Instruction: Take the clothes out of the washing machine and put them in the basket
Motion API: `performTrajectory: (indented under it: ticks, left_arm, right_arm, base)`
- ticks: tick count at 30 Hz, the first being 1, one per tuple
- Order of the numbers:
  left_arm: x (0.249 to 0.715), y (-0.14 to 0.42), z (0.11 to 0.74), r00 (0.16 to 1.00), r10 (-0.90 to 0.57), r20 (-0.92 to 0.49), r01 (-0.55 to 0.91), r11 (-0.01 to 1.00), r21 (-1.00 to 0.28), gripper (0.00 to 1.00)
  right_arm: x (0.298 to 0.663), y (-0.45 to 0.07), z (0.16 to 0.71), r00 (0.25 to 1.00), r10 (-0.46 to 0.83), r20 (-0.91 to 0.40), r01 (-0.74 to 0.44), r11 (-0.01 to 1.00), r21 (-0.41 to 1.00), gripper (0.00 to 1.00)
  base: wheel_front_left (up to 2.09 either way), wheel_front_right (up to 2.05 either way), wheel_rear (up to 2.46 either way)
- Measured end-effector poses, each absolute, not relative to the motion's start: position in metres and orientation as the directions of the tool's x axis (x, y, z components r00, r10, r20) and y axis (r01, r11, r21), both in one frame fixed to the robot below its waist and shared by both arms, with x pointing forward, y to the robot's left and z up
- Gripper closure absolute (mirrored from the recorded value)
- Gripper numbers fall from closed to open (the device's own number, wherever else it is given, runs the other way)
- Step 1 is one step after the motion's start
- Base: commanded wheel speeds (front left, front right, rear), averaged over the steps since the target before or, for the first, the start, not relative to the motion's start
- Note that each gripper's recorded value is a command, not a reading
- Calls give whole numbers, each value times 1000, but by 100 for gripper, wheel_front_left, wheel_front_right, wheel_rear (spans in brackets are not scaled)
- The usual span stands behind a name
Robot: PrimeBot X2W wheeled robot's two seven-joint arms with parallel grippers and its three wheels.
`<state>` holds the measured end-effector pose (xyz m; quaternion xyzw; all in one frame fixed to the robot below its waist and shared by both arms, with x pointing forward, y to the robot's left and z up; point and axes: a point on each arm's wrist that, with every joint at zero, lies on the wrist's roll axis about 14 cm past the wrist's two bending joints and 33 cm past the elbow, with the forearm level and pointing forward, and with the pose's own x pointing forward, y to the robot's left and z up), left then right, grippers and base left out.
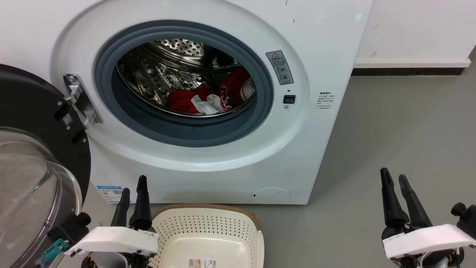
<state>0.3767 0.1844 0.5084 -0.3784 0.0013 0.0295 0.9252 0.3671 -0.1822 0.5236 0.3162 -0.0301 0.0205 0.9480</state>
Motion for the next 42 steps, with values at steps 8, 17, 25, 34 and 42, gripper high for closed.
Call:
performTrajectory:
  ticks: [8, 17, 25, 34, 42]
  left_arm:
    - [376, 181, 512, 999, 52, -1, -42, 786, -616, 0]
    - [374, 178, 514, 998, 53, 17, -37, 851, -525, 0]
    - [373, 175, 514, 998, 49, 31, -30, 894, -446, 0]
    - [369, 172, 515, 998, 42, 48, -22, 932, -362, 0]
    - [367, 171, 517, 997, 42, 65, -21, 954, -298, 0]
  right_arm:
    - [366, -179, 532, 994, 33, 102, -79, 865, 496, 0]
    - [362, -176, 535, 992, 45, 121, -90, 916, 391, 0]
    - [359, -173, 536, 989, 59, 133, -97, 947, 307, 0]
    - [355, -170, 540, 985, 77, 152, -108, 971, 211, 0]
    - [353, -167, 543, 982, 90, 168, -114, 984, 138, 0]
  base:
    - [0, 0, 0]
    - [0, 0, 0]
    - [0, 0, 0]
    - [0, 0, 0]
    - [0, 0, 0]
